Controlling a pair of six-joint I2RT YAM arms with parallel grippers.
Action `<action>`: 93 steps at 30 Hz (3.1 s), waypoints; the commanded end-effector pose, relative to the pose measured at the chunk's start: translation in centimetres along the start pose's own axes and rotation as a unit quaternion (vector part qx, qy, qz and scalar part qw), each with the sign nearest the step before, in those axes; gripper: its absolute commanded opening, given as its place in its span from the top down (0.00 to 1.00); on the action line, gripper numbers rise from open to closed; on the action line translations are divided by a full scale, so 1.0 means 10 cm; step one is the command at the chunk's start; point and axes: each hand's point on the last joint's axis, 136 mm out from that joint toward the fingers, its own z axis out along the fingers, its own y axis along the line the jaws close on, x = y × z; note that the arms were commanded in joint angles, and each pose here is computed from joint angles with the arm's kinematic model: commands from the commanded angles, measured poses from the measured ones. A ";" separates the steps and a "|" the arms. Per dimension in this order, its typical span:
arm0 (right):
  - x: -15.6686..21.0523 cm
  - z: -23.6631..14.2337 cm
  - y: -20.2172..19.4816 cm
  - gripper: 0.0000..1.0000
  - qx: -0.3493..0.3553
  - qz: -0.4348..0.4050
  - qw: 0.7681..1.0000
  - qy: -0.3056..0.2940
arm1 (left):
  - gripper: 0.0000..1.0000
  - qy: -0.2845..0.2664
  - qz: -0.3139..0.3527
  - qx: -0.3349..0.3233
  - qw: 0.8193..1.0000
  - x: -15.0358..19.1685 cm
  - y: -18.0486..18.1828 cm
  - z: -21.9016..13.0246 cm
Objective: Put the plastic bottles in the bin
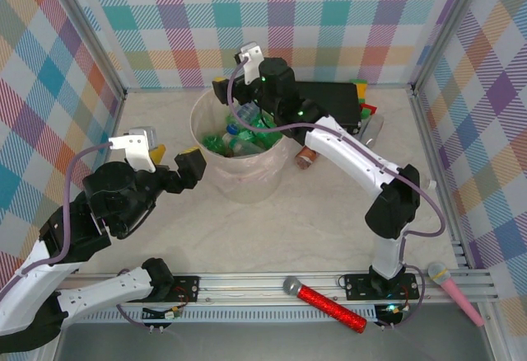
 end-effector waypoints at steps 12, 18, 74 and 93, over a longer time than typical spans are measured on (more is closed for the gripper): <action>-0.36 -0.45 -0.08 0.00 0.021 0.002 1.000 -0.016 | 0.00 0.002 -0.007 0.012 1.000 -0.01 -0.06 0.00; -0.25 -0.59 -0.27 0.01 0.065 0.017 0.998 0.011 | 0.00 0.013 -0.002 0.021 1.000 0.03 -0.11 0.02; 3.15 -0.90 -2.49 0.06 0.268 0.415 0.764 0.415 | 0.00 0.109 0.047 0.084 0.989 0.34 -0.52 0.25; 3.59 -1.22 -2.34 0.21 0.270 0.396 0.736 0.479 | 0.00 0.110 0.052 0.088 0.989 0.41 -0.51 0.27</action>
